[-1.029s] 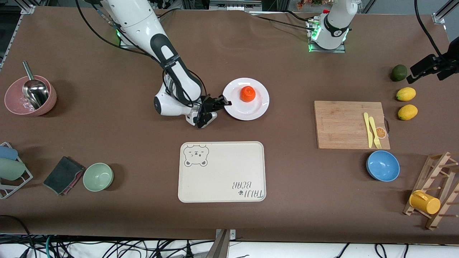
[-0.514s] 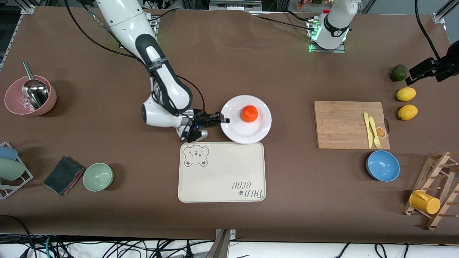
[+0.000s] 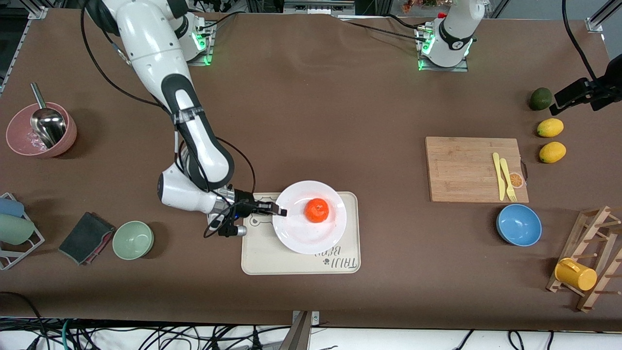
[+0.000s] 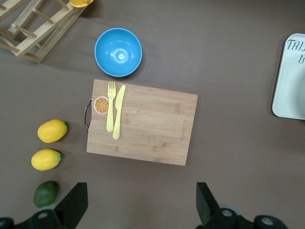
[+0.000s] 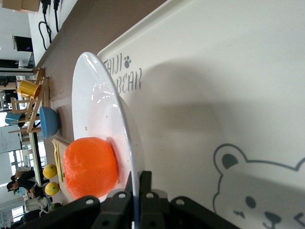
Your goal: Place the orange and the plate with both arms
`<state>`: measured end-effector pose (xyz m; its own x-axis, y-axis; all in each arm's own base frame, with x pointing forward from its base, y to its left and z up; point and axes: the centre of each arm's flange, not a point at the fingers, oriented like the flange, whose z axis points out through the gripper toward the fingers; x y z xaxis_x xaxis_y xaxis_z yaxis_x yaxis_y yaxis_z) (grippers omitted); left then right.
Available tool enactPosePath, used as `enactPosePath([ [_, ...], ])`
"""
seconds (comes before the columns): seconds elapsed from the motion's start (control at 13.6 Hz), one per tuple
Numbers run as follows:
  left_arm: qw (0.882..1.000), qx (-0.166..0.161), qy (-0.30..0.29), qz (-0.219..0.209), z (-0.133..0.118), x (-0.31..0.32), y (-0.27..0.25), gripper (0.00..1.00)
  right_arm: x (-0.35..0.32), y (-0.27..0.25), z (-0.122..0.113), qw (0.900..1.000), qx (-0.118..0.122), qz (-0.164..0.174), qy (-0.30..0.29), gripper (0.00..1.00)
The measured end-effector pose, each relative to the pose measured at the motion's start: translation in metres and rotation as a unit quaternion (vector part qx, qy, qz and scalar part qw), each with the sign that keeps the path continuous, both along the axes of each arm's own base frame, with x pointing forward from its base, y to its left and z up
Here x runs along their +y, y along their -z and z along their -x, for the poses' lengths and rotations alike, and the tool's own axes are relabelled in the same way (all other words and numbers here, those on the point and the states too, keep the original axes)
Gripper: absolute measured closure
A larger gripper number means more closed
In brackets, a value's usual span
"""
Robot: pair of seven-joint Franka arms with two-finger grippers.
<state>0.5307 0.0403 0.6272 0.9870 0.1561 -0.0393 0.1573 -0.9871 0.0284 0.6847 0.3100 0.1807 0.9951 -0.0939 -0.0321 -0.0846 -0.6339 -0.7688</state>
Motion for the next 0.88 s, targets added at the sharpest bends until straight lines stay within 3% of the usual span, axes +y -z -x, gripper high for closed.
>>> enactPosePath([
  [0.44, 1.000, 0.000, 0.000, 0.000, 0.000, 0.000, 0.000, 0.00, 0.005, 0.025, -0.020, 1.000, -0.012, 0.001, 0.007, 0.96],
  [0.66, 1.000, 0.000, 0.001, 0.000, 0.000, -0.001, 0.000, 0.00, 0.005, 0.019, -0.022, 0.999, -0.025, 0.020, -0.011, 0.70],
  [0.88, 1.000, -0.001, 0.015, -0.001, -0.001, -0.017, -0.001, 0.00, 0.001, 0.008, -0.024, 0.992, -0.055, 0.090, -0.066, 0.37],
])
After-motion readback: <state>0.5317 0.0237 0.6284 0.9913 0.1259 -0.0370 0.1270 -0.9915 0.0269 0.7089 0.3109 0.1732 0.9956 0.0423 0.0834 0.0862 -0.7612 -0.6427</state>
